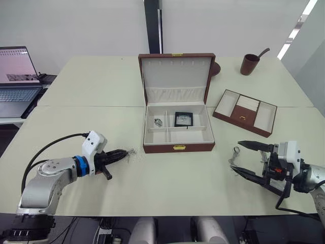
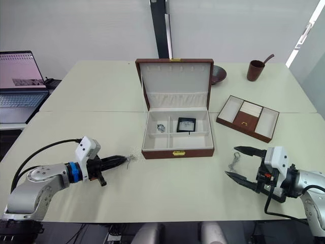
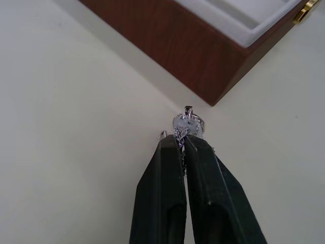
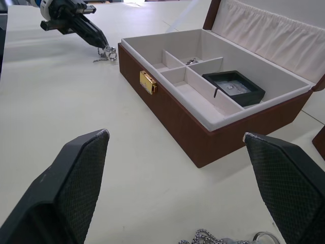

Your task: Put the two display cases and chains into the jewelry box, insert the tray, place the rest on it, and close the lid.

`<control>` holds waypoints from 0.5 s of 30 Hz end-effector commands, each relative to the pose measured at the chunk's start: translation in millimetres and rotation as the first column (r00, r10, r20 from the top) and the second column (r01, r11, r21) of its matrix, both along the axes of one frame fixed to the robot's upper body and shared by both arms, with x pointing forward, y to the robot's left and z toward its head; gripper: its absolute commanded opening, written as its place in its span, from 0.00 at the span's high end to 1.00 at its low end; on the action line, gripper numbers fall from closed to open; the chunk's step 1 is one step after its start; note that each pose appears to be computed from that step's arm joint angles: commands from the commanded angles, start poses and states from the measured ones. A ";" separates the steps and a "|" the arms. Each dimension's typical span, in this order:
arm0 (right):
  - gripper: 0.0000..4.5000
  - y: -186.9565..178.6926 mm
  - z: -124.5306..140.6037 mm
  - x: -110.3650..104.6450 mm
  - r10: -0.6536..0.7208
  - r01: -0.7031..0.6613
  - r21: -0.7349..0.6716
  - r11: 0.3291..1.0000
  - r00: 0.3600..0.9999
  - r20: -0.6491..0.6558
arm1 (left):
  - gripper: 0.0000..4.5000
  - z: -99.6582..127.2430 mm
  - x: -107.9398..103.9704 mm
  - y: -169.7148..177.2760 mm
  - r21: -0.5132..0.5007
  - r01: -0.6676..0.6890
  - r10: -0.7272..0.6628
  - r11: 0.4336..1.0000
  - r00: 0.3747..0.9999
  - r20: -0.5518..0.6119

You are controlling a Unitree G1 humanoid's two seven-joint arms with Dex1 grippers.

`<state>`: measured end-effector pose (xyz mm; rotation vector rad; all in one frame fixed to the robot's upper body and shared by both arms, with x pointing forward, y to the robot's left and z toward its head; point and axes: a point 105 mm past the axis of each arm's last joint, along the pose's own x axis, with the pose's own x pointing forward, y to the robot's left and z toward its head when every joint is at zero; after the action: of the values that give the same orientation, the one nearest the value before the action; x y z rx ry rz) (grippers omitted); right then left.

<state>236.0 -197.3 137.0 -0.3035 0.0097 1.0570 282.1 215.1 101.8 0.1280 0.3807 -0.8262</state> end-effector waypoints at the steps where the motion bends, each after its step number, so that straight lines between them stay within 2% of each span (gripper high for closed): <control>1: 0.00 1.7 9.2 -1.3 0.016 -0.016 -0.001 1.000 0.999 0.036 | 0.96 31.1 3.5 -5.4 -0.011 0.026 -0.026 1.000 0.997 0.077; 15: 0.00 4.1 7.4 -4.3 -0.019 0.018 0.011 1.000 0.999 0.044 | 0.96 94.5 16.9 -36.3 -0.032 0.190 -0.182 0.981 0.969 0.169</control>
<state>234.0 -197.2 134.3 -0.2948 0.0152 1.0331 300.2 183.8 183.3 0.1826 0.2224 -0.9684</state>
